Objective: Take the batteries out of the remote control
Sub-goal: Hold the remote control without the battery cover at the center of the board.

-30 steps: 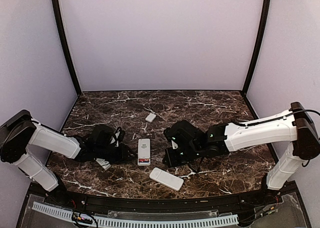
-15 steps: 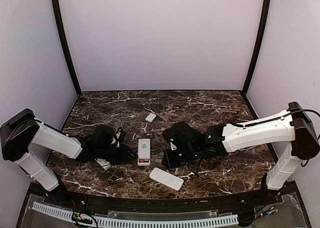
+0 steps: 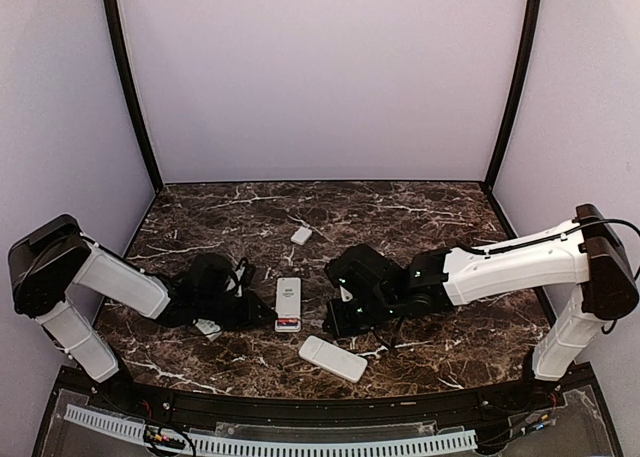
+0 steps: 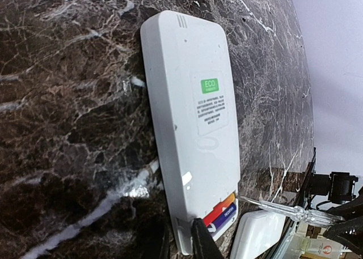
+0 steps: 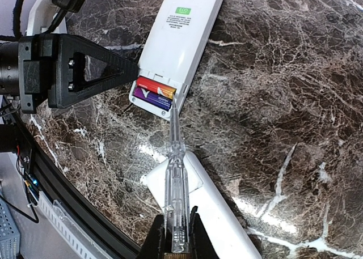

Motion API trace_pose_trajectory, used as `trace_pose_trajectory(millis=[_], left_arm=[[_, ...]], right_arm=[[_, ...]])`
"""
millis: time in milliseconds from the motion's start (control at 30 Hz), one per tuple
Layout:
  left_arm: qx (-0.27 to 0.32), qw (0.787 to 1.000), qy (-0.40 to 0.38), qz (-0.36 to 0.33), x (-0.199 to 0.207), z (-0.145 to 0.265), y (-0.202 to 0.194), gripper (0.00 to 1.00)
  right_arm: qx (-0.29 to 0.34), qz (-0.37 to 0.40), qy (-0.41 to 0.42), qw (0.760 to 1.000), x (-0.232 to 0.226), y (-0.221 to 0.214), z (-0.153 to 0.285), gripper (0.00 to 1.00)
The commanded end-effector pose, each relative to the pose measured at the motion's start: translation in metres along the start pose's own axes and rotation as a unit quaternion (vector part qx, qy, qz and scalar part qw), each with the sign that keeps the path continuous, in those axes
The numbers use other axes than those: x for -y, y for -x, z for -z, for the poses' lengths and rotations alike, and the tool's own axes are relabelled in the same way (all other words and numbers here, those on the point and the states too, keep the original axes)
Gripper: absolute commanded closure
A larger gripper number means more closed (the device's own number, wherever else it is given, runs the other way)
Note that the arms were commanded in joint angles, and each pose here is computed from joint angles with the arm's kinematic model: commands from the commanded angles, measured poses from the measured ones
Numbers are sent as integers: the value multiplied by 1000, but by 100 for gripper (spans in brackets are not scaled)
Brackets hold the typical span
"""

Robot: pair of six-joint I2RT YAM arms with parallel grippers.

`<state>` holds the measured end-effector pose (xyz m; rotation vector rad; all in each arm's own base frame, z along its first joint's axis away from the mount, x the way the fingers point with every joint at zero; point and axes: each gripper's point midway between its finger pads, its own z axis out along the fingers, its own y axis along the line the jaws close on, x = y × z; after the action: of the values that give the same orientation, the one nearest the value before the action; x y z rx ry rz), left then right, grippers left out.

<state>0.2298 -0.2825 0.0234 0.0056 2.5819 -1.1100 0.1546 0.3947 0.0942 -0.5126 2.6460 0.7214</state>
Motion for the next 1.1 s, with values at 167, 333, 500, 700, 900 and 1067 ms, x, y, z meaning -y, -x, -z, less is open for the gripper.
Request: trace_pose_trajectory(millis=[167, 333, 500, 700, 900, 1067], left_arm=[[-9, 1000, -11, 0, 5, -6, -1, 90], [-14, 1000, -15, 5, 4, -8, -4, 95], [-17, 1000, -19, 9, 3, -9, -6, 99], [-20, 1000, -20, 11, 2, -9, -8, 100], [-20, 999, -21, 14, 1, -8, -10, 100], [-22, 999, -22, 16, 1, -7, -11, 100]], right_arm=[[-4, -3, 7, 1000, -9, -1, -4, 100], [-4, -11, 27, 1000, -16, 0, -4, 100], [-8, -23, 48, 999, -23, -1, -5, 100], [-4, -36, 73, 997, -32, 2, -5, 100], [7, -60, 106, 993, -37, 9, -2, 100], [20, -83, 144, 986, -39, 17, 4, 100]])
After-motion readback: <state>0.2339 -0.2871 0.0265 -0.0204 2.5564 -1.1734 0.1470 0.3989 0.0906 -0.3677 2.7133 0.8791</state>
